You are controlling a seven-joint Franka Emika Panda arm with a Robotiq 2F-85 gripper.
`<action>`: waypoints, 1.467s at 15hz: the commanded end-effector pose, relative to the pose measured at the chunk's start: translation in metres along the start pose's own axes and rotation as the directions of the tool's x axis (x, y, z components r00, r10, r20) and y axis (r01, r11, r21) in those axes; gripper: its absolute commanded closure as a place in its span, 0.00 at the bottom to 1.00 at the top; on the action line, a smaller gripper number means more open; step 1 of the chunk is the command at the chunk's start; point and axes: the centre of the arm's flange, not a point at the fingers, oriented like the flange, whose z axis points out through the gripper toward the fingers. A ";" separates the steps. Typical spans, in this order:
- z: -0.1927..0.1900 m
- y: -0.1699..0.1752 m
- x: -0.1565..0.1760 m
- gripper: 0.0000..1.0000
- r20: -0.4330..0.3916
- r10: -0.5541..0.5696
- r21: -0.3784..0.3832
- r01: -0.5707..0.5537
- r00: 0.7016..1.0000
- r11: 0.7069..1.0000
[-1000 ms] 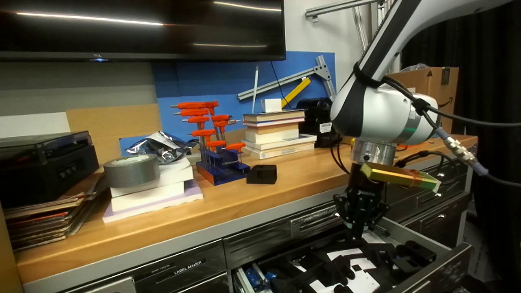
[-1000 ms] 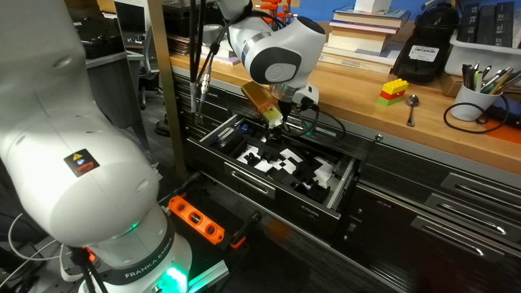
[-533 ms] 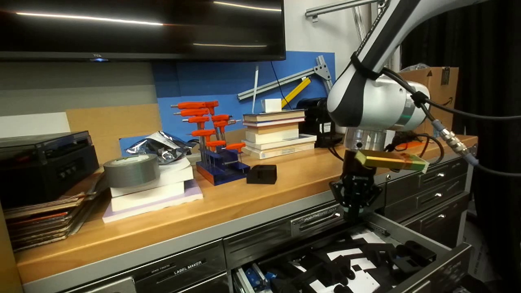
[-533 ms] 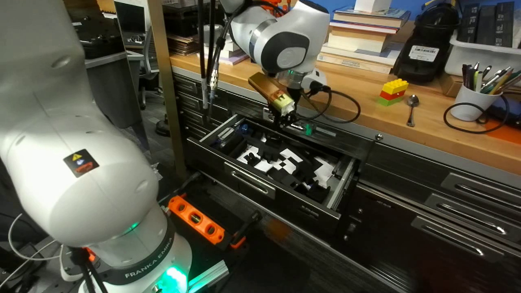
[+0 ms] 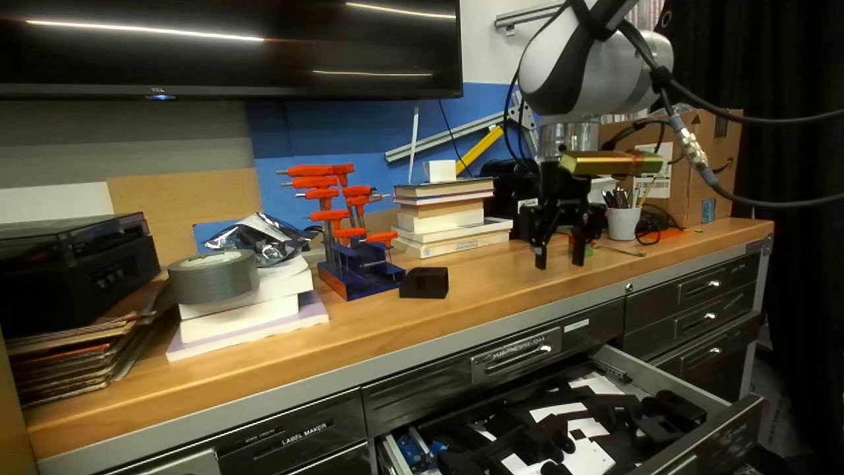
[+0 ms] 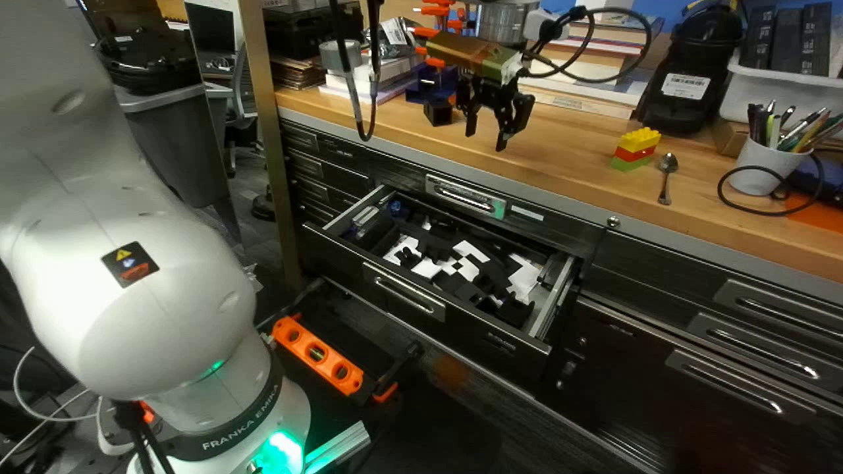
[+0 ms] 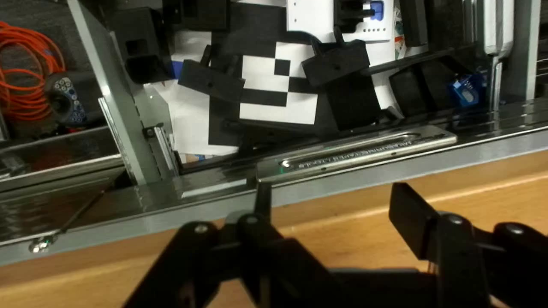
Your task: Pick up the black objects from the table, put them in the drawer and close the drawer.
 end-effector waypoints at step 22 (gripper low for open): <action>-0.004 -0.160 0.122 0.00 -0.112 -0.934 -0.024 0.939 0.339 0.344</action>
